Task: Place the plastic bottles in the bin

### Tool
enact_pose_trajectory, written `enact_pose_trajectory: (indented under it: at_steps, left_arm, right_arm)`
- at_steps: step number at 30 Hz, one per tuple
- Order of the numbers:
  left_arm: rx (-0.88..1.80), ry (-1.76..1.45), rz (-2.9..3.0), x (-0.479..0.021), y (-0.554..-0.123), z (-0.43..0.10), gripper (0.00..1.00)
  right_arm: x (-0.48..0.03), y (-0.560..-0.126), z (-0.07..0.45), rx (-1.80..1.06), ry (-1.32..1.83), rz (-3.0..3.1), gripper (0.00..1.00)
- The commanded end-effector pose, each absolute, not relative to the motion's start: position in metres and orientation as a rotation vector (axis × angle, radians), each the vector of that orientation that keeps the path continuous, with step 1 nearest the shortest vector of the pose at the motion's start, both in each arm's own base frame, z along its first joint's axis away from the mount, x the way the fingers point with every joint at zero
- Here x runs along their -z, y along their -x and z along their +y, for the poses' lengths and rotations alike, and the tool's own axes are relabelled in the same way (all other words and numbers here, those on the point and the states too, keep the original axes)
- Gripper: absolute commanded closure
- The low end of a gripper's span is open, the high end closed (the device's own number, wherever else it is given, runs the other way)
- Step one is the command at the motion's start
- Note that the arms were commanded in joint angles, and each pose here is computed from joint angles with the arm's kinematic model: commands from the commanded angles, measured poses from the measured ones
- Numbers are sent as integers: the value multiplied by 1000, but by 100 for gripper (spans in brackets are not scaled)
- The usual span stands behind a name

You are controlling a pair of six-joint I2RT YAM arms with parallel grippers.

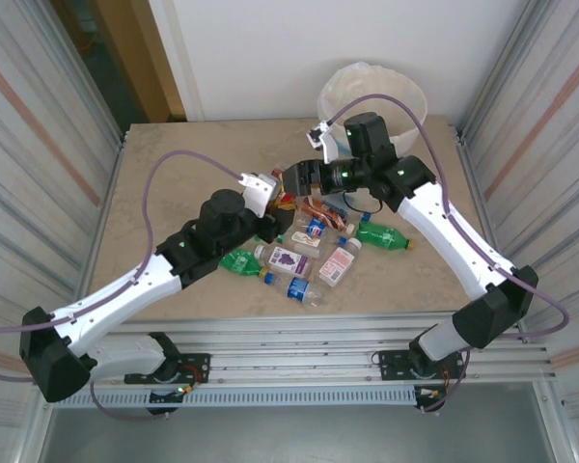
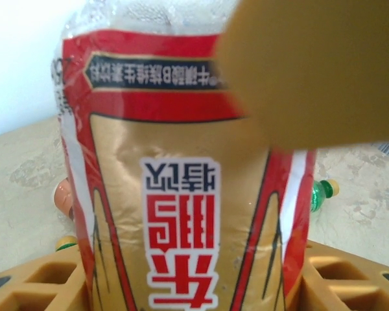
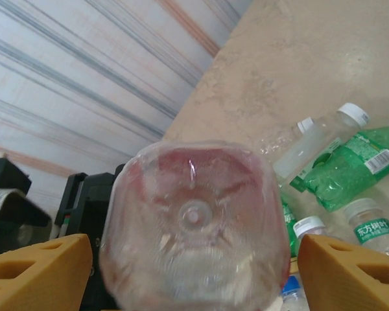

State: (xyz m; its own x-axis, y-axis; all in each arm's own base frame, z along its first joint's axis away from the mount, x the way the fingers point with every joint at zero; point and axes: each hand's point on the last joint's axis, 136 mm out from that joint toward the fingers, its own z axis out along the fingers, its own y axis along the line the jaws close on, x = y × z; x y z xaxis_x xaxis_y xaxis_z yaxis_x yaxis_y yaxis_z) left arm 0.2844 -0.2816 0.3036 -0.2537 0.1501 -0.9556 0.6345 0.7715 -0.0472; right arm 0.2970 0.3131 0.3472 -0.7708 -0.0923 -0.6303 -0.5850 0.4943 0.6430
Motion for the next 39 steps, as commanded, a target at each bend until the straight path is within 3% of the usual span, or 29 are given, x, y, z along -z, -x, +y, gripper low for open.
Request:
enact_pose_trajectory:
  at_steps: [1,5,11,14,17,18,28,39]
  left_arm:
    - [534,-628,1718,-323,-278,-284,52]
    - [539,-627,1709,-325,-277,-285,52]
    - [518,-589,1706,-329,-278,-277,48]
    - [493,-563,1712,-328,-280,-270,30]
    - [489,-556,1711,-331,-277,-266,5]
    - [492,-553,1707,-333,-276,-264,1]
    - [414,-461,1677,-345,-268,-229,1]
    - [249,-283,1843,-314,-286,-171,1]
  right_arm:
    - [-355,-291,329,-1306,609,2184,22]
    - [-349,-291,336,-1355,611,2196,23]
    - [-347,-295,333,-1334,586,2206,43]
    - [-353,-300,328,-1330,557,2193,56]
    - [-365,-310,318,-1322,522,2162,60]
    - [-371,-316,312,-1310,506,2146,61]
    - [-466,-399,218,-1029,284,1880,64]
    - [-454,-512,132,-593,43,1897,65]
